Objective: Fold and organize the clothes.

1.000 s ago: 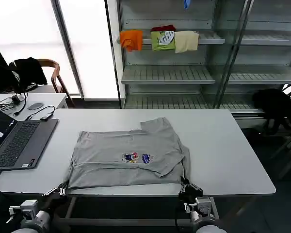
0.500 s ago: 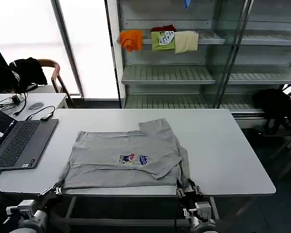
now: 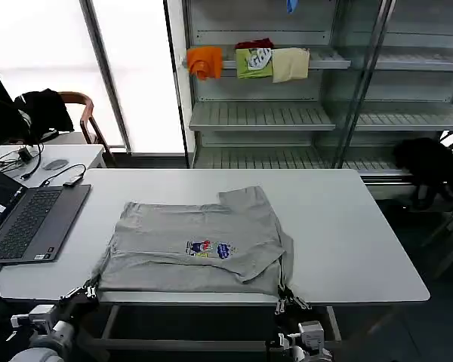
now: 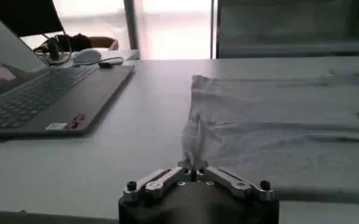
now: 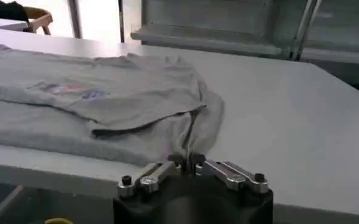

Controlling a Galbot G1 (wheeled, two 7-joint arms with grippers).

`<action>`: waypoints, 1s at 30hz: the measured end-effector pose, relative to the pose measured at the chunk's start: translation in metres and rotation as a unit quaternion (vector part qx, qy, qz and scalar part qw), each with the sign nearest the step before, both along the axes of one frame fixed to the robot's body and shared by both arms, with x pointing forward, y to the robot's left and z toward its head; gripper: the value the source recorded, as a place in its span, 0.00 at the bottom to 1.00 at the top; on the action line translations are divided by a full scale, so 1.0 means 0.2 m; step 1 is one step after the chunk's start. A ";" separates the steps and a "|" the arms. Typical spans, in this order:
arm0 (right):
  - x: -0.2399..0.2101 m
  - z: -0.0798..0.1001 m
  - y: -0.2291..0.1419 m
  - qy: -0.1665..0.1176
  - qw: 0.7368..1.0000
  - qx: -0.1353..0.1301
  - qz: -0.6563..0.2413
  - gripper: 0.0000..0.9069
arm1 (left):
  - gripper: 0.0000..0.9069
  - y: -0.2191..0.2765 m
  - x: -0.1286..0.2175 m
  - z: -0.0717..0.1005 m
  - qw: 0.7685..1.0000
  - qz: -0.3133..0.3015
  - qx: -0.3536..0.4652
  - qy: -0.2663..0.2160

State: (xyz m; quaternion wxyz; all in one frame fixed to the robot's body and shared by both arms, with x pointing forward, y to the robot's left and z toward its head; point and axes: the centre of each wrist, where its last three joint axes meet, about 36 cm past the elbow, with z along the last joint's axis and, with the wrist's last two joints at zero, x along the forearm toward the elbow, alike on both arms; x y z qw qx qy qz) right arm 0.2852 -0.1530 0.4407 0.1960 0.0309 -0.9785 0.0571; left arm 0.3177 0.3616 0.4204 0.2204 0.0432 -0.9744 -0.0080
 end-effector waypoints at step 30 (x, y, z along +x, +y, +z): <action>1.26 0.22 0.02 -0.080 0.995 0.049 0.018 1.00 | 1.00 0.03 0.91 0.31 0.993 -0.070 -0.053 -0.080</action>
